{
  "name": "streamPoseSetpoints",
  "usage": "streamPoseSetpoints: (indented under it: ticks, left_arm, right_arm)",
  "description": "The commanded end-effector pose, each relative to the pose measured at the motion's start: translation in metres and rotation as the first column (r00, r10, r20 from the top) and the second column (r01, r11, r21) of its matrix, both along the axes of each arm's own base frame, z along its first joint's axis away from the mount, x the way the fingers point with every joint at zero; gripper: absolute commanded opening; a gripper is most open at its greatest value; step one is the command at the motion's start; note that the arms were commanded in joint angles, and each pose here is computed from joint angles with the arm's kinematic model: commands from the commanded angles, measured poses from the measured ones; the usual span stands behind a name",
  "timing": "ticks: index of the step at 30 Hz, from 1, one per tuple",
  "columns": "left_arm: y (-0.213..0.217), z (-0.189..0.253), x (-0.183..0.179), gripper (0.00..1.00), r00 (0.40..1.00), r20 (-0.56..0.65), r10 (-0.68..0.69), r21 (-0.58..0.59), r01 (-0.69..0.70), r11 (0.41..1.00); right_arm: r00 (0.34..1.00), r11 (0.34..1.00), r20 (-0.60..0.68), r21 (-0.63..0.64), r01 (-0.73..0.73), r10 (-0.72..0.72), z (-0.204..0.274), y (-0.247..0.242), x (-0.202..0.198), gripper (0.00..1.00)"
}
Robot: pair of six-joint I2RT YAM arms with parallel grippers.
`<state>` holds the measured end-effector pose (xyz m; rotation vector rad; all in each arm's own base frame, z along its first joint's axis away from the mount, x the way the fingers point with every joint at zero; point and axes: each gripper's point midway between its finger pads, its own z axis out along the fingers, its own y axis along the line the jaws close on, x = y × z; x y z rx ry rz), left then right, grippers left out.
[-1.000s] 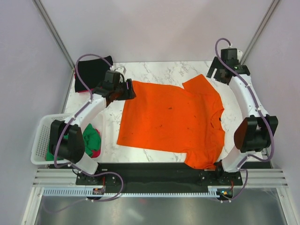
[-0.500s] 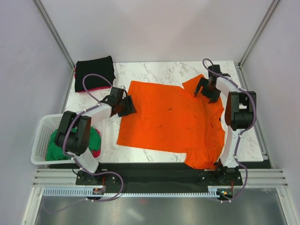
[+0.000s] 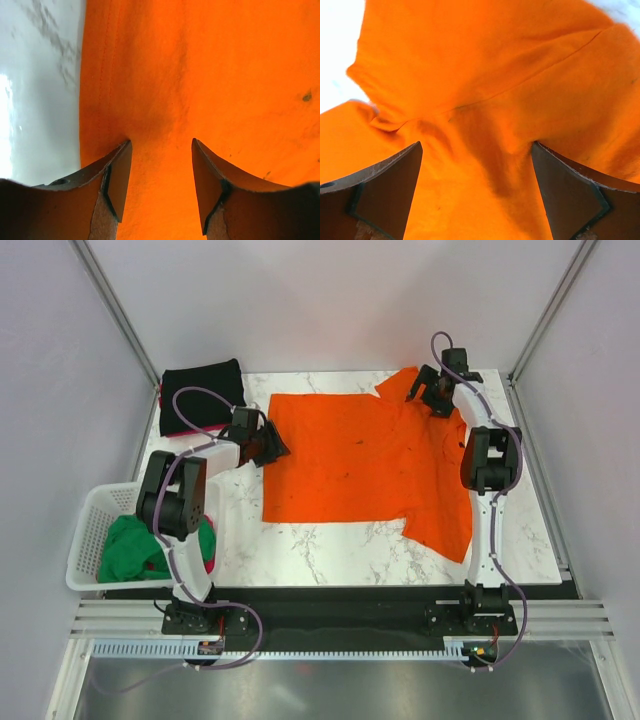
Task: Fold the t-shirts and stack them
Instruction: Flatten the tshirt out, then fold the tshirt
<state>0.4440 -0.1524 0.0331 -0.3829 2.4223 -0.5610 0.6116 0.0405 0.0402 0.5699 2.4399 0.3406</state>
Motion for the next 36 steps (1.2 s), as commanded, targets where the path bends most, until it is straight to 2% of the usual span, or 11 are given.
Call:
streamPoseSetpoints:
  ticks: [1, 4, 6, 11, 13, 15, 16, 18, 21, 27, 36]
  left_arm:
    - [0.006, -0.002, 0.016, 0.58, 1.000, -0.024, 0.018, 0.008, -0.018, 1.000]
    - [-0.002, 0.039, 0.019, 0.56, 0.998, 0.055, -0.028, -0.024, 0.030, 0.999]
    - [-0.004, 0.075, 0.010, 0.56, 0.991, 0.123, -0.045, -0.020, 0.048, 0.999]
    - [-0.001, 0.101, -0.040, 0.56, 0.991, 0.118, -0.058, 0.014, 0.056, 0.998]
    - [0.001, 0.112, -0.062, 0.56, 0.990, 0.126, -0.059, 0.004, 0.059, 0.998]
    - [0.004, 0.099, -0.089, 0.57, 0.995, 0.083, -0.061, 0.013, 0.060, 0.998]
    - [0.001, 0.105, -0.102, 0.57, 0.992, 0.098, -0.077, 0.014, 0.076, 0.997]
    - [0.007, 0.083, -0.133, 0.58, 0.996, 0.021, -0.086, 0.036, 0.086, 0.996]
    - [0.012, 0.063, -0.168, 0.58, 0.995, -0.055, -0.078, 0.047, 0.080, 0.996]
    - [0.022, 0.046, -0.203, 0.58, 0.994, -0.109, -0.021, 0.080, 0.030, 0.996]
    - [0.037, 0.027, -0.201, 0.58, 0.987, -0.145, 0.069, 0.165, -0.044, 0.985]
  right_arm:
    - [0.996, 0.987, 0.001, 0.134, -0.089, 0.090, -0.016, 0.028, 0.005, 0.98]
    - [0.993, 0.985, 0.032, 0.133, -0.113, 0.109, 0.013, 0.030, -0.007, 0.98]
    - [0.989, 0.988, 0.112, 0.107, -0.113, 0.101, 0.063, 0.029, -0.015, 0.98]
    - [0.989, 0.994, 0.144, 0.094, -0.058, 0.044, 0.124, 0.023, -0.076, 0.98]
    - [0.999, 0.999, 0.037, 0.049, -0.012, 0.011, 0.103, 0.013, -0.120, 0.98]
    - [0.998, 0.998, 0.027, -0.033, 0.062, -0.061, 0.118, -0.006, -0.158, 0.98]
    - [0.996, 0.996, -0.049, -0.054, 0.075, -0.078, 0.093, -0.010, -0.189, 0.98]
    - [0.995, 0.991, -0.013, -0.089, 0.102, -0.103, 0.108, -0.019, -0.222, 0.98]
    - [0.983, 0.984, -0.104, -0.112, 0.141, -0.153, 0.072, -0.025, -0.294, 0.98]
    - [0.984, 0.990, -0.113, -0.035, 0.137, -0.140, 0.053, -0.013, -0.358, 0.98]
    - [0.972, 0.972, -0.031, -0.041, 0.233, -0.234, 0.057, -0.024, -0.382, 0.98]
